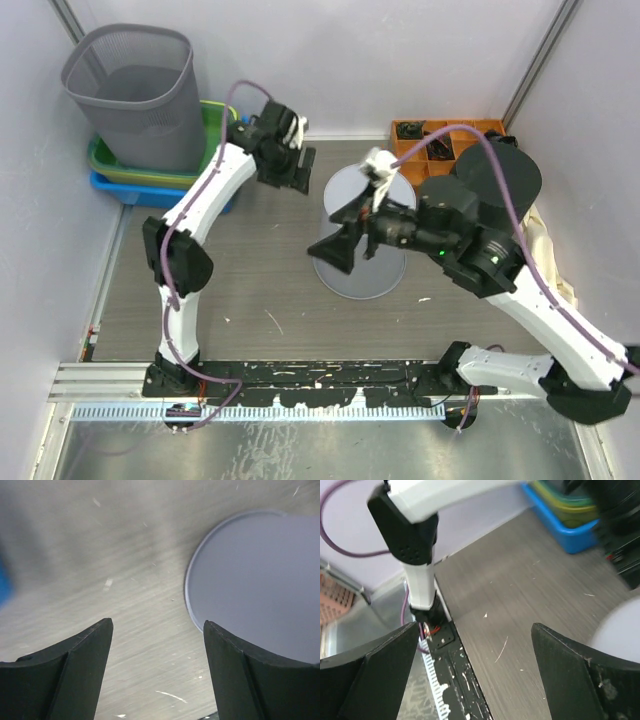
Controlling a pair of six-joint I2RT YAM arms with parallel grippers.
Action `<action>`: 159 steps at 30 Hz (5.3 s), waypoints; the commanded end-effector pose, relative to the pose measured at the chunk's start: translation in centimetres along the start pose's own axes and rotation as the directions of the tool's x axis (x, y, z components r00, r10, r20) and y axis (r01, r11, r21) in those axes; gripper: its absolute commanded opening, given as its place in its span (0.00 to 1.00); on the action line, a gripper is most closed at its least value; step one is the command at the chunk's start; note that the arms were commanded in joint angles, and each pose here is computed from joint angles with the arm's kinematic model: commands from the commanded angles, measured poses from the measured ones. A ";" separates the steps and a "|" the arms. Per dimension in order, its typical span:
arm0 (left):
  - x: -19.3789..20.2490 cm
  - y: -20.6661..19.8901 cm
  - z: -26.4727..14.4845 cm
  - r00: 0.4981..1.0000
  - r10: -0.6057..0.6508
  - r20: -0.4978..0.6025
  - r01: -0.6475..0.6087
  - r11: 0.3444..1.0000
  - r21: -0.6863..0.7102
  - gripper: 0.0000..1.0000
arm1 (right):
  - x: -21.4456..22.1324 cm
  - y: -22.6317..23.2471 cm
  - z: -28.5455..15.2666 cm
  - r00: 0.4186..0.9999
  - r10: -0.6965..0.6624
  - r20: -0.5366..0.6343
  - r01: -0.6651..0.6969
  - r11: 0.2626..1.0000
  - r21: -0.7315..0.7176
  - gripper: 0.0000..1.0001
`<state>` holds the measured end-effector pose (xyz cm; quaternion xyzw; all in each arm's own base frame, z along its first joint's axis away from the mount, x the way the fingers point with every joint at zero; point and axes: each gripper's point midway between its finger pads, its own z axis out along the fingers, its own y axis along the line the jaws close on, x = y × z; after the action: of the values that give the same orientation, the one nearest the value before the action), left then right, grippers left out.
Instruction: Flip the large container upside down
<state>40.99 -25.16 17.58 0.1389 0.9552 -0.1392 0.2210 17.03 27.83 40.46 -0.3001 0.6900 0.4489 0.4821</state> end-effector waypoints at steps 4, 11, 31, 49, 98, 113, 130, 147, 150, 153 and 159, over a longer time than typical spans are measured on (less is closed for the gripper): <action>-7.5 5.0 -21.8 0.866 0.289 0.407 -0.147 0.927 -0.344 0.77 | 4.4 0.6 6.2 0.972 -0.179 -0.152 0.198 0.973 0.120 1.00; -9.3 11.6 -33.1 0.749 0.407 0.523 -0.033 0.812 -0.583 0.78 | 6.1 -5.7 5.3 0.988 -0.132 -0.079 0.154 0.878 0.453 1.00; -12.4 17.4 -41.6 0.632 0.640 0.436 0.022 0.548 -0.836 0.79 | 19.9 -11.8 -6.1 0.939 0.320 -0.125 -0.056 0.501 0.863 1.00; -9.0 24.4 -41.8 0.719 0.483 0.500 0.124 0.618 -0.776 0.79 | 12.6 -27.1 3.4 0.991 0.008 -0.132 0.127 0.218 0.968 1.00; -13.5 22.3 -28.2 0.621 0.658 0.427 -0.424 0.740 -0.523 0.76 | 6.6 -17.8 4.2 0.986 0.165 -0.003 -0.132 0.803 0.582 1.00; -10.8 18.8 -31.1 0.587 0.709 0.391 -0.484 0.694 -0.533 0.16 | 9.9 -18.0 0.5 0.980 0.197 -0.022 -0.134 0.743 0.656 1.00; -6.5 13.1 -33.9 0.547 0.771 0.325 -0.560 0.626 -0.543 0.00 | 9.5 -17.4 0.2 0.978 0.206 -0.015 -0.148 0.748 0.647 1.00; -2.2 1.4 -55.1 0.024 0.889 0.458 -0.268 0.447 -0.853 0.00 | 2.0 -17.1 -8.3 0.955 0.096 0.280 -0.285 0.545 0.789 1.00; 0.4 -0.5 -52.0 0.085 0.776 0.624 -0.415 0.597 -0.686 0.00 | 0.1 -17.3 -13.6 0.914 0.025 0.404 -0.383 0.382 0.841 1.00; 2.6 -3.2 -47.4 0.199 0.646 0.736 -0.570 0.688 -0.449 0.00 | -1.5 -16.2 -17.6 0.869 -0.043 0.493 -0.450 0.344 0.824 1.00; 4.9 -8.5 -43.1 0.408 0.417 0.812 -0.701 0.713 -0.013 0.00 | -4.0 -13.2 -25.8 0.822 -0.142 0.551 -0.510 0.246 0.824 1.00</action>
<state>18.88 -11.30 55.35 0.3945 0.6248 -0.0645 0.6707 22.65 4.33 39.72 0.2007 0.7317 0.1034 0.6431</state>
